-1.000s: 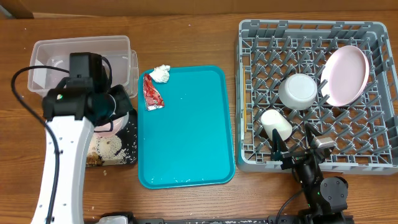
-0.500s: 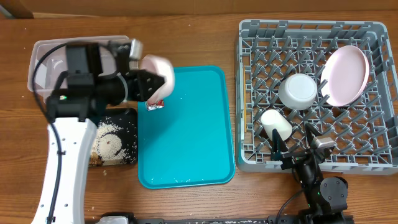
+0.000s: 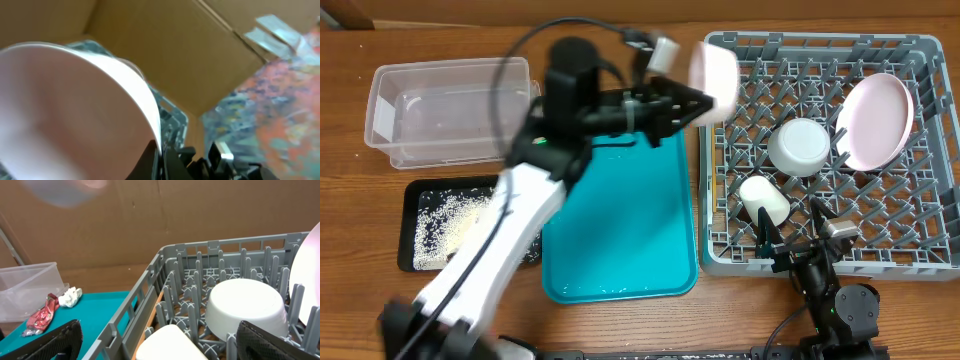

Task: Sort waste into correct bins and load items into the dishwasher
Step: 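Lift the white bowl and carry it right toward the dish rack, then lower the bowl into the rack's left side and open the left gripper, then move the left gripper back to the white tissue on the teal tray, then close the left gripper on the crumpled white tissue, then carry the tissue left and drop it into the clear plastic bin, then reach the left gripper to the red wrapper and grasp it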

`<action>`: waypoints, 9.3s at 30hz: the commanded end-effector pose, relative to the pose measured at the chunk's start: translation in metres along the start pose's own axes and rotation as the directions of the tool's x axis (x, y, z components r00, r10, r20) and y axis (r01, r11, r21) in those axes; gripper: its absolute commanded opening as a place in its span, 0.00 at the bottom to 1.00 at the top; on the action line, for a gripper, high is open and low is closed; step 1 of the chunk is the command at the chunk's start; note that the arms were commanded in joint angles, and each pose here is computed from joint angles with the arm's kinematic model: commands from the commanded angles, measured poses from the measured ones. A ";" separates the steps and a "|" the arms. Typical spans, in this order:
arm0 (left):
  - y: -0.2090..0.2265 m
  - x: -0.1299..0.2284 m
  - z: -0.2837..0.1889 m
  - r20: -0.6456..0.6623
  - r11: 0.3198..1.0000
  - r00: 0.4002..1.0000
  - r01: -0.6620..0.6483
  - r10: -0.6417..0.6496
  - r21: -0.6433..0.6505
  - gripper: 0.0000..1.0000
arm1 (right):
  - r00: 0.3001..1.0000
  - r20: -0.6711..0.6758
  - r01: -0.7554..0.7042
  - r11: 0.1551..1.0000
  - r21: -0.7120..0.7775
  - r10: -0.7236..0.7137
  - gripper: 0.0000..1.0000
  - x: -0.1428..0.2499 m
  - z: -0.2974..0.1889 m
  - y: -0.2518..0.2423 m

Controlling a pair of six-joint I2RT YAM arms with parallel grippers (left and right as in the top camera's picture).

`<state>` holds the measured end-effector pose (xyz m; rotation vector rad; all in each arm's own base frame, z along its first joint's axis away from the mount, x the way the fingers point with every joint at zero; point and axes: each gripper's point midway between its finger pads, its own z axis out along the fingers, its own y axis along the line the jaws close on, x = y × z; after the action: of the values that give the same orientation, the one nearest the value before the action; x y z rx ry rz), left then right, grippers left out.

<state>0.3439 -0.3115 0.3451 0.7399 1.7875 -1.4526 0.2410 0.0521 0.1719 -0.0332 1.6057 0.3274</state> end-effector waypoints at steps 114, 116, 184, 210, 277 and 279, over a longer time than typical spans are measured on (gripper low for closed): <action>0.292 0.135 -0.160 -0.074 0.193 0.920 0.002 -0.384 -0.981 0.04 | 1.000 0.002 0.004 1.000 0.008 -0.004 1.00 0.002 0.000 -0.002; 0.280 0.116 -0.162 -0.045 0.192 0.932 0.026 -0.359 -0.981 0.04 | 1.000 0.002 0.003 1.000 0.008 -0.003 1.00 0.002 0.000 -0.002; 0.328 0.148 -0.147 -0.073 0.151 0.872 0.001 -0.484 -0.988 0.86 | 1.000 0.002 0.003 1.000 0.008 -0.003 1.00 0.002 0.000 -0.002; 0.266 0.105 -0.140 -0.065 0.262 0.843 0.092 -0.535 -0.961 0.04 | 1.000 0.002 0.003 1.000 0.008 -0.003 1.00 0.002 0.000 -0.002; 0.270 0.247 -0.203 0.086 0.078 0.760 0.178 -0.644 -0.981 0.82 | 1.000 0.002 0.003 1.000 0.008 -0.003 1.00 0.002 0.000 -0.002; 0.274 0.254 -0.199 0.082 0.088 0.746 0.185 -0.661 -0.979 0.84 | 1.000 0.002 0.004 1.000 0.008 -0.004 1.00 0.002 0.000 -0.002</action>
<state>0.3846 -0.0589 0.0260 -0.3173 2.8244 -0.0678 0.2409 0.0521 0.1714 -0.0332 1.6076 0.3272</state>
